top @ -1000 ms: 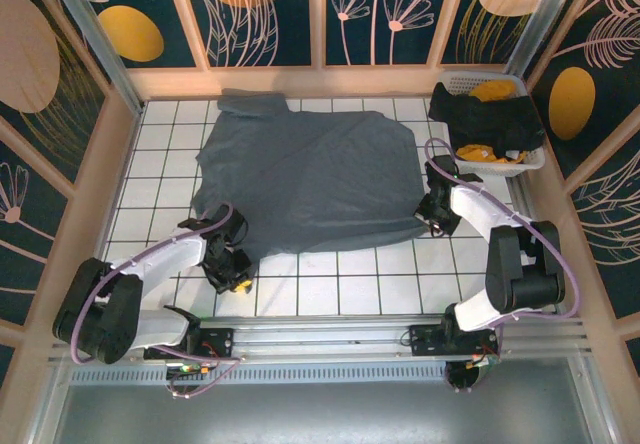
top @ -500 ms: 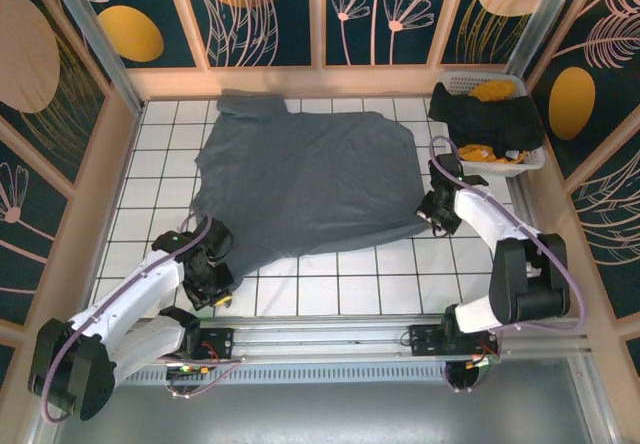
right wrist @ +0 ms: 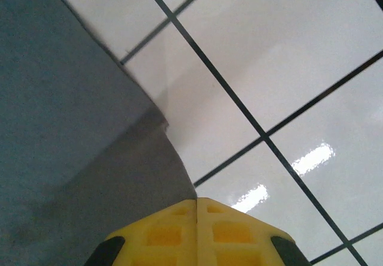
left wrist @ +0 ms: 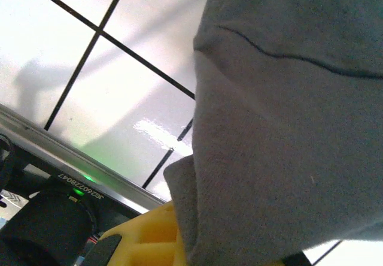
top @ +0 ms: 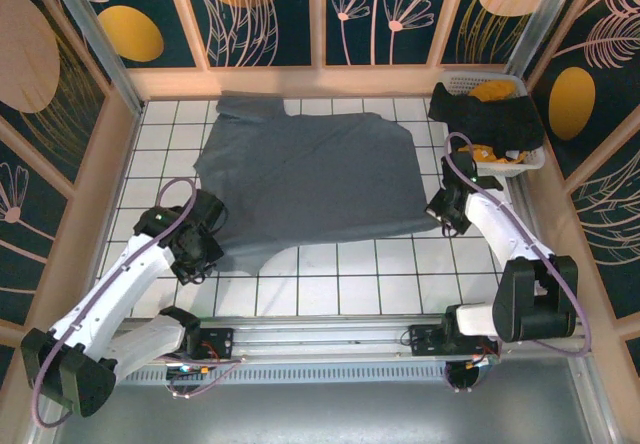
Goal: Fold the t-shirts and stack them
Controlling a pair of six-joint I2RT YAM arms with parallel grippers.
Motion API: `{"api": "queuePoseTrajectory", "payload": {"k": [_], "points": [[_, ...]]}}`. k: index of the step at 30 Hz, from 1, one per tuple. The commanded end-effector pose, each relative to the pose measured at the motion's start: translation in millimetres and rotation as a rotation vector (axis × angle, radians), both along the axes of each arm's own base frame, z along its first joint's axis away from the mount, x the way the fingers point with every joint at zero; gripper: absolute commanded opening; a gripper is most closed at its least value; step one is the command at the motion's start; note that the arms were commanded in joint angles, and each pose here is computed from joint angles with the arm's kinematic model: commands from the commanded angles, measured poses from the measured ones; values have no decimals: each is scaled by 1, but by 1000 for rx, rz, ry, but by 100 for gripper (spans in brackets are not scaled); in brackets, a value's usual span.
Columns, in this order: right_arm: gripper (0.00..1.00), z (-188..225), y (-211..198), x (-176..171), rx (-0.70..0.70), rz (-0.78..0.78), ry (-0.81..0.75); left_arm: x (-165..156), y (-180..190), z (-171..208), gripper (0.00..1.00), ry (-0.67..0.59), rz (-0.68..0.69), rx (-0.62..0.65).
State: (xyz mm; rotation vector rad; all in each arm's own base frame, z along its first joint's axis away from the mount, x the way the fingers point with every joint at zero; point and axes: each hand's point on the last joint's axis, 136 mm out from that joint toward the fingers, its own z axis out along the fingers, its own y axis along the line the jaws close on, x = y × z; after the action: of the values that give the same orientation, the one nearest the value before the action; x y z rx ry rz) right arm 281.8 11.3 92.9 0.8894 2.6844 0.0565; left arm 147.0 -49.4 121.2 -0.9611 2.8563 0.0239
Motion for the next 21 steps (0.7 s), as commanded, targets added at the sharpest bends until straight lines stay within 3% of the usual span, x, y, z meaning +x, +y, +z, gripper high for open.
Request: {"api": "queuePoseTrajectory", "payload": {"k": [1,11,21], "points": [[0,2,-3,1,-17,15,23,-6,10,-7,0,32,9,63],[0,-41,14,-14,37,40,106,11,-15,-55,0,80,-73,-11],[0,-27,19,21,28,30,70,63,-17,-40,0,11,-150,78]]}}
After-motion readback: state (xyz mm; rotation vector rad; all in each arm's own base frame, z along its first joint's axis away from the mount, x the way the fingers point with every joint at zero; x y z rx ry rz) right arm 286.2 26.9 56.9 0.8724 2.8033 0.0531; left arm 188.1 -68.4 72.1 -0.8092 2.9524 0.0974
